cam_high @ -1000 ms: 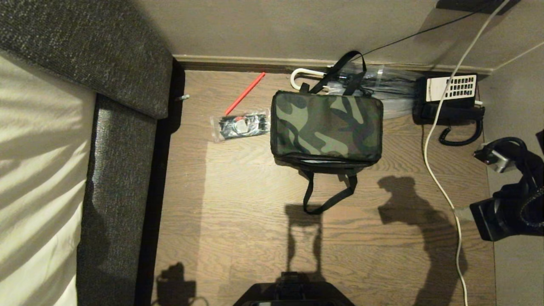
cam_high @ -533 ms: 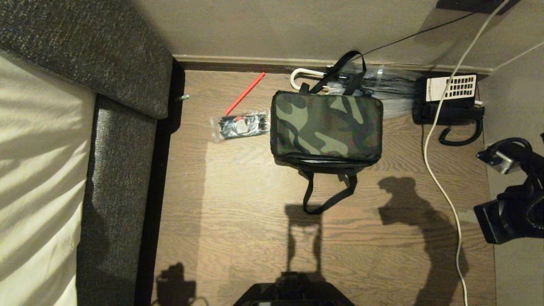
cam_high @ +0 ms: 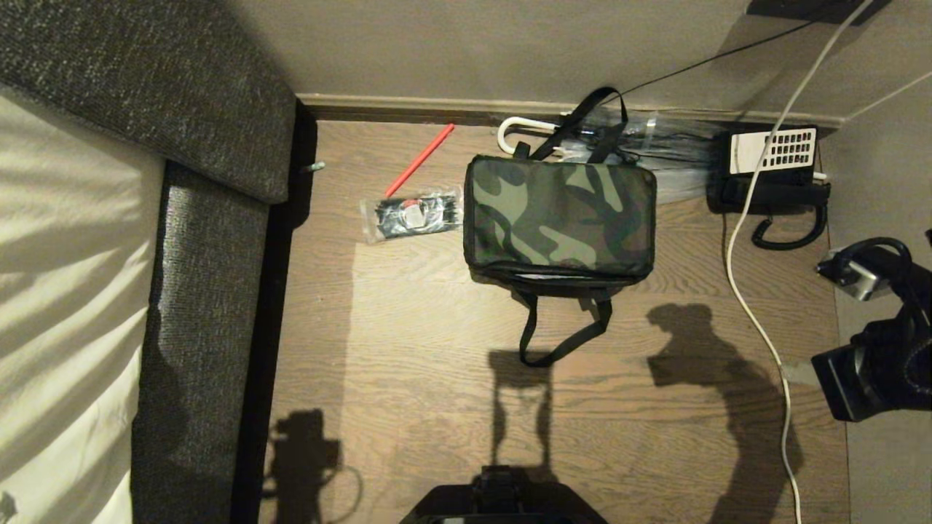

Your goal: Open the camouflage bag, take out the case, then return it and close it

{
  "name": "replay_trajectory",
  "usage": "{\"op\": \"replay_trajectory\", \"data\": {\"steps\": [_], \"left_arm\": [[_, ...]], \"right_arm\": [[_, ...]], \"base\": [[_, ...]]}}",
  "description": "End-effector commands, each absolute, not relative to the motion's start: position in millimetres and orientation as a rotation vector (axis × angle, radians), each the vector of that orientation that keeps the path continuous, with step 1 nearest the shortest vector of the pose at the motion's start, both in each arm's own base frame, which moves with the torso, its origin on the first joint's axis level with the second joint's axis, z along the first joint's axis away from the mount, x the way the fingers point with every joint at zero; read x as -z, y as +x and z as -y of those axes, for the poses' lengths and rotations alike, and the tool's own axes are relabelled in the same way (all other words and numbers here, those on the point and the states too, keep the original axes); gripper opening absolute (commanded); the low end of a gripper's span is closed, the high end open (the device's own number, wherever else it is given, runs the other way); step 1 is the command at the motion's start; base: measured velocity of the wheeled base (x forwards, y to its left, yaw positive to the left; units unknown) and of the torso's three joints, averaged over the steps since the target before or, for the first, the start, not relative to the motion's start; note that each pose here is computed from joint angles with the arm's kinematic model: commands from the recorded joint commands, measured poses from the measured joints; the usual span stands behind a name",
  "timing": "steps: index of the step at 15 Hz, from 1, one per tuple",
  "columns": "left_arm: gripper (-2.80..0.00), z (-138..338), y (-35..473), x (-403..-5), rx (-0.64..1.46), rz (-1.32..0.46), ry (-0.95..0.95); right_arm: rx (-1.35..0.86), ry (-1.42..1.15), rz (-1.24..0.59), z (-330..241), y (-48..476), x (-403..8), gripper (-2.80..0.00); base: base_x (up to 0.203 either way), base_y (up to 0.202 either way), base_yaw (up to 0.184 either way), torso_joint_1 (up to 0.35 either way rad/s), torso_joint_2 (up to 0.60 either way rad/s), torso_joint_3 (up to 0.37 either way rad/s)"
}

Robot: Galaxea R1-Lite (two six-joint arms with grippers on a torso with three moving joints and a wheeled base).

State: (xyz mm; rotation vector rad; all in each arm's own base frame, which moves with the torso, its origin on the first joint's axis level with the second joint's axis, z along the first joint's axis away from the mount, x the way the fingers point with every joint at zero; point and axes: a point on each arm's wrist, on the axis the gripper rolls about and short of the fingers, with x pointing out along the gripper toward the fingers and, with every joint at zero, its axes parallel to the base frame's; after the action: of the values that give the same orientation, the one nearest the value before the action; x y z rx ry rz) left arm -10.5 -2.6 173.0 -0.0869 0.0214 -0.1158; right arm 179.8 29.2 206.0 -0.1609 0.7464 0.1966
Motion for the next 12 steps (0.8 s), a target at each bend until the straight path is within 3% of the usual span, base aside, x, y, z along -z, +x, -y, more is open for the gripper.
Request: {"op": "replay_trajectory", "data": {"steps": [1,6,9,12], "left_arm": [[-2.8,4,50,-208,0.153,-0.233,-0.134],[-2.8,21,198,-243,0.318,-0.416,-0.206],[-2.8,60,285,-244,0.399,-0.453,-0.198],[-2.8,122,340,-240,0.472,-0.451,-0.169]], "right_arm": [[-0.198,-0.161,-0.748,-29,180,-206,-2.8],[-0.199,-0.161,-0.752,-30,183,-206,-2.8],[-0.2,-0.162,-0.761,-30,186,-205,-2.8],[-0.199,-0.162,-0.766,-30,185,-204,-2.8]], "base": [[0.0,0.0,0.0,0.0,0.0,0.0],[0.0,0.0,0.0,0.0,0.0,0.0],[0.0,0.0,0.0,0.0,0.0,0.0],[0.0,0.0,0.0,0.0,0.0,0.0]]}}
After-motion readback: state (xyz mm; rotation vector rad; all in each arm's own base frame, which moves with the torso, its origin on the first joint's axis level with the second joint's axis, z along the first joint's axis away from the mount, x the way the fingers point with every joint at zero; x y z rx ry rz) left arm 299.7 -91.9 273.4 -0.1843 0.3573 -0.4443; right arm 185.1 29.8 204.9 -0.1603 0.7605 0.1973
